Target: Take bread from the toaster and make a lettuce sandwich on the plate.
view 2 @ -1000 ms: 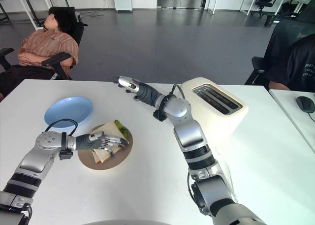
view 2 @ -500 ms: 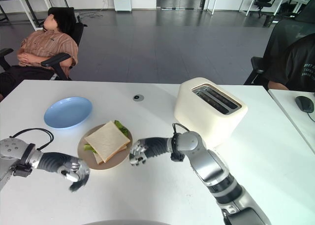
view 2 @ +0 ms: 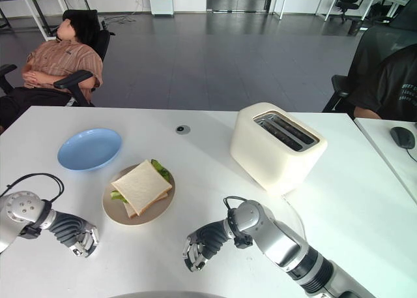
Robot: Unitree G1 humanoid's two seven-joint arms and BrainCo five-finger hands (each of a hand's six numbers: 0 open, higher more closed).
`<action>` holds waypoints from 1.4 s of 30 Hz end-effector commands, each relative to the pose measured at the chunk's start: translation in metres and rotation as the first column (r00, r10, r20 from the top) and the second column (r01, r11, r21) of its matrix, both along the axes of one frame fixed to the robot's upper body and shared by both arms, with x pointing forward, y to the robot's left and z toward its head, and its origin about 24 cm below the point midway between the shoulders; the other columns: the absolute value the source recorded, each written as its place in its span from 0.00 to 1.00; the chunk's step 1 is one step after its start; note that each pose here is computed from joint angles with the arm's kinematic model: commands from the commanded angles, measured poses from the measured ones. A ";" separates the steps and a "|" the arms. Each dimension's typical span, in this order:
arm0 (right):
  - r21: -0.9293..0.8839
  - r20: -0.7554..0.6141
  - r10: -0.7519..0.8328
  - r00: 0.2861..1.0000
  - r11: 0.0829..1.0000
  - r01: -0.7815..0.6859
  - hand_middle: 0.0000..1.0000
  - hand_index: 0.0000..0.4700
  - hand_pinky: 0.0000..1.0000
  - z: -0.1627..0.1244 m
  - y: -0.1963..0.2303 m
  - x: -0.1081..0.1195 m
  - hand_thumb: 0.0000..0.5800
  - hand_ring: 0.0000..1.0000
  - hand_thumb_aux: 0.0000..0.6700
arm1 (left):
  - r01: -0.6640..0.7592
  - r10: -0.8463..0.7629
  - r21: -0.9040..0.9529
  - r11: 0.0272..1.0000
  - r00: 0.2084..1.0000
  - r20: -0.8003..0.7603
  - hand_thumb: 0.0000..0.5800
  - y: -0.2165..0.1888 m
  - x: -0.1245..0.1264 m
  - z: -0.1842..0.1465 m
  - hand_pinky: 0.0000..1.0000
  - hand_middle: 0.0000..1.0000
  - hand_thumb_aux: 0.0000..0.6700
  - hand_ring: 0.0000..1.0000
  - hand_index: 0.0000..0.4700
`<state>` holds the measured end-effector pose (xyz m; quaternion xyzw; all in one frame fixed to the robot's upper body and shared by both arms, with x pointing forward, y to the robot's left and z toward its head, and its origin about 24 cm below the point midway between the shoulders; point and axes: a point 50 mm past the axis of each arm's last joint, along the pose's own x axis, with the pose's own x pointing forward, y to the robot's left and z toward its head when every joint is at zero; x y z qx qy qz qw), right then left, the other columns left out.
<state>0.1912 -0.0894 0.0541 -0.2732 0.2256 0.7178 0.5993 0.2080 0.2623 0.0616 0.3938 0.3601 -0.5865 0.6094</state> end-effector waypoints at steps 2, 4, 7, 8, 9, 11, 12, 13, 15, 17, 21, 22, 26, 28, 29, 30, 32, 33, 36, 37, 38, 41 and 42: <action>-0.021 0.044 0.002 0.999 1.000 -0.002 1.00 1.00 1.00 -0.004 0.000 0.014 1.00 1.00 1.00 | 0.024 -0.023 -0.055 0.998 0.999 0.032 1.00 -0.023 0.009 -0.012 1.00 1.00 1.00 1.00 1.00; -0.016 0.048 0.018 0.999 1.000 -0.017 1.00 1.00 1.00 -0.005 0.002 0.019 1.00 1.00 1.00 | 0.007 -0.004 -0.067 0.998 0.999 0.049 1.00 -0.028 0.012 -0.018 1.00 1.00 1.00 1.00 1.00; -0.020 0.050 0.005 0.999 1.000 -0.004 1.00 1.00 1.00 -0.008 0.001 0.023 1.00 1.00 1.00 | 0.020 -0.015 -0.074 0.997 0.997 0.075 1.00 -0.038 0.026 -0.024 1.00 1.00 1.00 1.00 1.00; -0.021 0.050 -0.003 0.999 1.000 0.004 1.00 1.00 1.00 -0.010 0.000 0.025 1.00 1.00 1.00 | 0.024 -0.018 -0.075 0.997 0.996 0.083 1.00 -0.040 0.030 -0.025 1.00 1.00 1.00 1.00 1.00; -0.023 0.050 -0.011 0.999 1.000 0.012 1.00 1.00 1.00 -0.011 -0.001 0.026 1.00 1.00 1.00 | 0.032 -0.025 -0.068 0.997 0.995 0.096 1.00 -0.043 0.036 -0.026 1.00 1.00 1.00 1.00 1.00; -0.022 0.049 -0.024 0.998 0.999 0.025 1.00 1.00 1.00 -0.012 -0.003 0.027 1.00 1.00 1.00 | 0.046 -0.040 -0.051 0.998 0.992 0.120 1.00 -0.047 0.049 -0.026 1.00 1.00 1.00 1.00 1.00; -0.022 0.049 -0.029 0.998 0.999 0.030 1.00 1.00 1.00 -0.013 -0.003 0.028 1.00 1.00 1.00 | 0.054 -0.049 -0.033 0.998 0.989 0.137 1.00 -0.048 0.056 -0.027 1.00 1.00 1.00 1.00 1.00; -0.022 0.053 -0.036 0.998 0.999 0.038 1.00 1.00 1.00 -0.013 -0.004 0.030 1.00 1.00 1.00 | 0.062 -0.060 -0.009 0.998 0.986 0.156 1.00 -0.049 0.063 -0.027 1.00 1.00 1.00 1.00 1.00; -0.015 0.078 -0.070 0.995 0.997 0.071 1.00 1.00 1.00 -0.014 -0.003 0.037 1.00 1.00 1.00 | 0.067 -0.066 -0.003 0.998 0.979 0.193 1.00 -0.055 0.079 -0.027 1.00 1.00 1.00 1.00 1.00; 0.010 0.113 -0.119 0.987 0.993 0.118 1.00 1.00 1.00 -0.016 0.000 0.048 1.00 1.00 1.00 | 0.056 -0.049 -0.028 0.998 0.976 0.210 1.00 -0.063 0.089 -0.028 1.00 1.00 1.00 1.00 1.00; 0.056 0.154 -0.229 0.961 0.973 0.223 1.00 1.00 1.00 -0.027 0.012 0.073 1.00 1.00 1.00 | 0.029 -0.020 -0.032 0.999 0.966 0.259 1.00 -0.075 0.107 -0.031 1.00 1.00 1.00 1.00 1.00; 0.064 0.168 -0.269 0.948 0.963 0.262 1.00 1.00 1.00 -0.030 0.014 0.081 1.00 1.00 1.00 | 0.024 -0.014 -0.033 0.999 0.963 0.270 1.00 -0.078 0.112 -0.032 1.00 1.00 1.00 1.00 1.00; 0.105 0.218 -0.439 0.872 0.899 0.426 1.00 1.00 1.00 -0.040 0.016 0.113 1.00 1.00 1.00 | 0.009 0.008 -0.052 0.999 0.947 0.322 1.00 -0.092 0.126 -0.034 1.00 1.00 1.00 1.00 1.00; 0.122 0.238 -0.506 0.829 0.862 0.492 1.00 1.00 1.00 -0.043 0.014 0.124 1.00 1.00 1.00 | -0.007 0.032 -0.071 0.997 0.936 0.351 1.00 -0.097 0.131 -0.034 1.00 1.00 1.00 1.00 1.00; 0.130 0.248 -0.537 0.806 0.843 0.522 1.00 1.00 1.00 -0.044 0.013 0.129 1.00 1.00 1.00 | -0.014 0.042 -0.079 0.997 0.930 0.364 1.00 -0.100 0.133 -0.034 1.00 1.00 1.00 1.00 1.00; 0.133 0.255 -0.555 0.792 0.831 0.540 1.00 1.00 1.00 -0.046 0.012 0.132 1.00 1.00 1.00 | -0.019 0.048 -0.081 0.997 0.926 0.374 1.00 -0.101 0.135 -0.034 1.00 1.00 1.00 1.00 1.00; 0.134 0.260 -0.568 0.781 0.822 0.553 1.00 1.00 1.00 -0.048 0.011 0.136 1.00 1.00 1.00 | -0.026 0.063 -0.098 0.995 0.920 0.386 1.00 -0.103 0.137 -0.035 1.00 1.00 1.00 1.00 1.00; 0.133 0.260 -0.568 0.781 0.822 0.553 1.00 1.00 1.00 -0.049 0.010 0.136 1.00 1.00 1.00 | -0.026 0.068 -0.111 0.993 0.918 0.390 1.00 -0.105 0.137 -0.034 1.00 1.00 1.00 1.00 1.00; 0.146 0.256 -0.566 0.784 0.824 0.547 1.00 1.00 1.00 -0.048 0.004 0.136 1.00 1.00 1.00 | -0.003 0.070 -0.168 0.986 0.918 0.391 1.00 -0.111 0.138 -0.030 1.00 1.00 1.00 1.00 1.00; 0.162 0.252 -0.563 0.787 0.826 0.539 1.00 1.00 1.00 -0.045 0.002 0.137 1.00 1.00 1.00 | 0.011 0.066 -0.193 0.981 0.920 0.387 1.00 -0.113 0.139 -0.026 1.00 1.00 1.00 1.00 1.00; 0.187 0.246 -0.560 0.791 0.828 0.528 1.00 1.00 1.00 -0.039 0.000 0.137 1.00 1.00 1.00 | 0.043 0.045 -0.217 0.975 0.922 0.384 1.00 -0.115 0.138 -0.020 1.00 1.00 1.00 1.00 1.00; 0.302 0.214 -0.566 0.796 0.814 0.497 1.00 1.00 1.00 -0.012 -0.007 0.134 1.00 1.00 1.00 | 0.100 0.043 -0.362 0.927 0.929 0.367 1.00 -0.117 0.131 0.005 1.00 1.00 1.00 1.00 1.00; 0.370 0.204 -0.587 0.783 0.787 0.494 1.00 1.00 1.00 0.003 -0.010 0.132 1.00 1.00 1.00 | 0.098 0.079 -0.460 0.882 0.934 0.350 1.00 -0.118 0.126 0.018 1.00 1.00 1.00 1.00 1.00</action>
